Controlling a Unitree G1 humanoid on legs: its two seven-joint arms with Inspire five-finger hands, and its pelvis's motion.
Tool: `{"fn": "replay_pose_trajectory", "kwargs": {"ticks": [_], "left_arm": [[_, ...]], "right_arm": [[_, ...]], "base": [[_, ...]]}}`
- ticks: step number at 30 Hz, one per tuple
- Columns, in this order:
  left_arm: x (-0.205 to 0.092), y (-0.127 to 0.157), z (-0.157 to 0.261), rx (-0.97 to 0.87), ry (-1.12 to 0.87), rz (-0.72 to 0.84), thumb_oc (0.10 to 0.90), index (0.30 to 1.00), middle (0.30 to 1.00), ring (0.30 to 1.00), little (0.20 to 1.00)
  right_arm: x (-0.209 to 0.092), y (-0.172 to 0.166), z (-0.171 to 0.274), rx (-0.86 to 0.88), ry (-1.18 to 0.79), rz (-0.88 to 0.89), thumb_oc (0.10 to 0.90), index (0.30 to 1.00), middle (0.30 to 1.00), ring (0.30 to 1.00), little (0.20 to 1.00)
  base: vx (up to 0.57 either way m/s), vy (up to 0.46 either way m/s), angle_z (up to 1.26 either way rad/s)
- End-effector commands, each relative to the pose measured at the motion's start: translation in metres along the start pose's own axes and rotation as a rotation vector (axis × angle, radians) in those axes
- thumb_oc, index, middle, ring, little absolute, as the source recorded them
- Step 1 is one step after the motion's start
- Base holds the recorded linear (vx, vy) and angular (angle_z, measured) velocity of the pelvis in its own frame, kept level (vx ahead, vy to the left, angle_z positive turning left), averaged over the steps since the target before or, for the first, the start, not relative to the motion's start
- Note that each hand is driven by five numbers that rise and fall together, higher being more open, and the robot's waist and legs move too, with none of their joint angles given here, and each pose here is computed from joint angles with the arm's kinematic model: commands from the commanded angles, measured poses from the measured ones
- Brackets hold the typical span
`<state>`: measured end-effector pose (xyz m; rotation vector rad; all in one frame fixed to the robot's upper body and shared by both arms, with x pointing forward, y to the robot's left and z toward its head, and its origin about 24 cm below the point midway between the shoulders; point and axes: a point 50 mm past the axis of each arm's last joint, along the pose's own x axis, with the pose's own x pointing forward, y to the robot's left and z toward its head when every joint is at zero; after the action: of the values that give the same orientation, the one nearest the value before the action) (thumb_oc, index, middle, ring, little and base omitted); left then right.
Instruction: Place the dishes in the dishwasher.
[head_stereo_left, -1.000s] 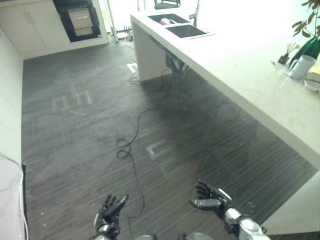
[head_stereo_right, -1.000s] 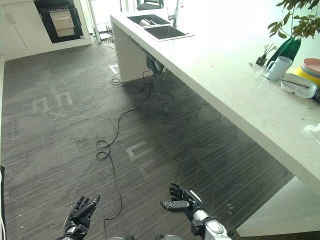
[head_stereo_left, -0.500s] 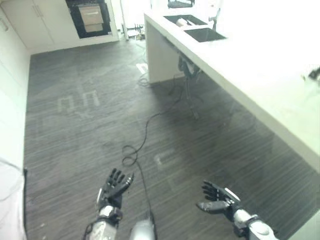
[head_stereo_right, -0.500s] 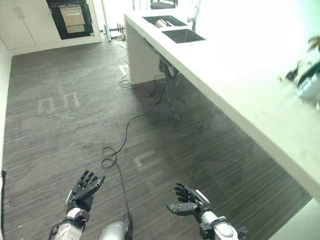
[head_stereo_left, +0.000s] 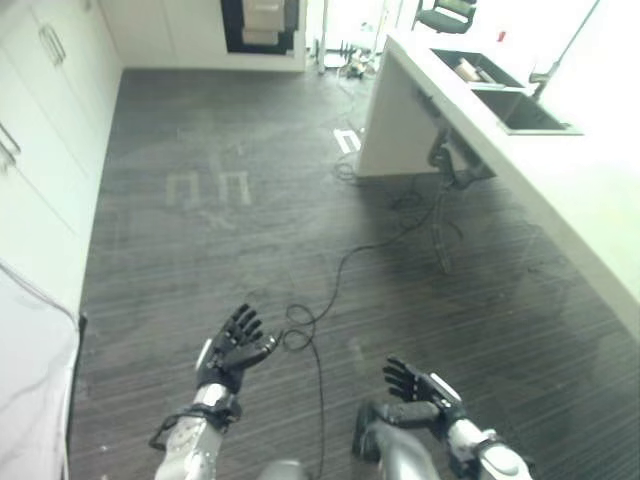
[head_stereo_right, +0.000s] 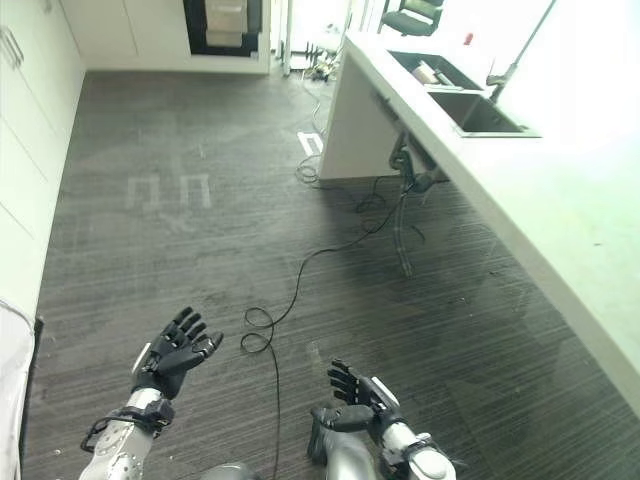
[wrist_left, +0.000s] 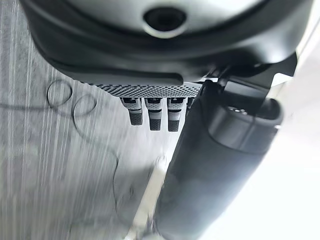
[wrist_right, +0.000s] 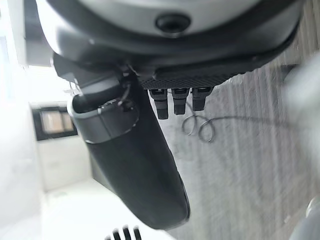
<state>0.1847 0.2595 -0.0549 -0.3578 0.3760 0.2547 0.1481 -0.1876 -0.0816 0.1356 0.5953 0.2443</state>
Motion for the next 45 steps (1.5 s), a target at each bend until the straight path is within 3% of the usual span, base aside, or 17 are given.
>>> {"fn": "replay_pose_trajectory", "kwargs": {"ticks": [1,10,17,28,36,45], "left_arm": [[-0.001,-0.044,0.04,0.044,-0.224,-0.256,0.8,0.9,0.9,0.9,0.9],[-0.008,-0.05,0.034,-0.018,-0.216,-0.266,0.8,0.9,0.9,0.9,0.9],[-0.012,-0.051,0.033,-0.072,-0.233,-0.28,0.8,0.9,0.9,0.9,0.9],[-0.012,-0.062,0.047,-0.004,-0.273,-0.369,0.8,0.9,0.9,0.9,0.9],[-0.008,-0.072,0.057,0.114,-0.29,-0.436,0.8,0.9,0.9,0.9,0.9],[-0.024,-0.071,0.089,0.16,-0.433,-0.462,0.8,0.9,0.9,0.9,0.9]], "right_arm": [[-0.002,-0.015,0.053,-0.097,-0.241,-0.021,0.8,0.9,0.9,0.9,0.9],[-0.007,-0.031,0.09,-0.324,-0.308,-0.066,0.8,0.9,0.9,0.9,0.9],[-0.005,-0.032,0.098,-0.385,-0.306,-0.031,0.8,0.9,0.9,0.9,0.9],[-0.019,-0.026,0.101,-0.371,-0.361,-0.012,0.8,0.9,0.9,0.9,0.9],[-0.006,-0.005,0.105,-0.315,-0.42,0.011,0.8,0.9,0.9,0.9,0.9],[-0.017,-0.008,0.11,-0.304,-0.453,0.026,0.8,0.9,0.9,0.9,0.9]], "base": [[0.44,-0.182,0.66],[0.4,-0.23,0.16],[0.26,-0.101,-0.69],[0.43,0.248,-0.61],[0.34,0.188,0.08],[0.37,-0.148,-0.13]]}}
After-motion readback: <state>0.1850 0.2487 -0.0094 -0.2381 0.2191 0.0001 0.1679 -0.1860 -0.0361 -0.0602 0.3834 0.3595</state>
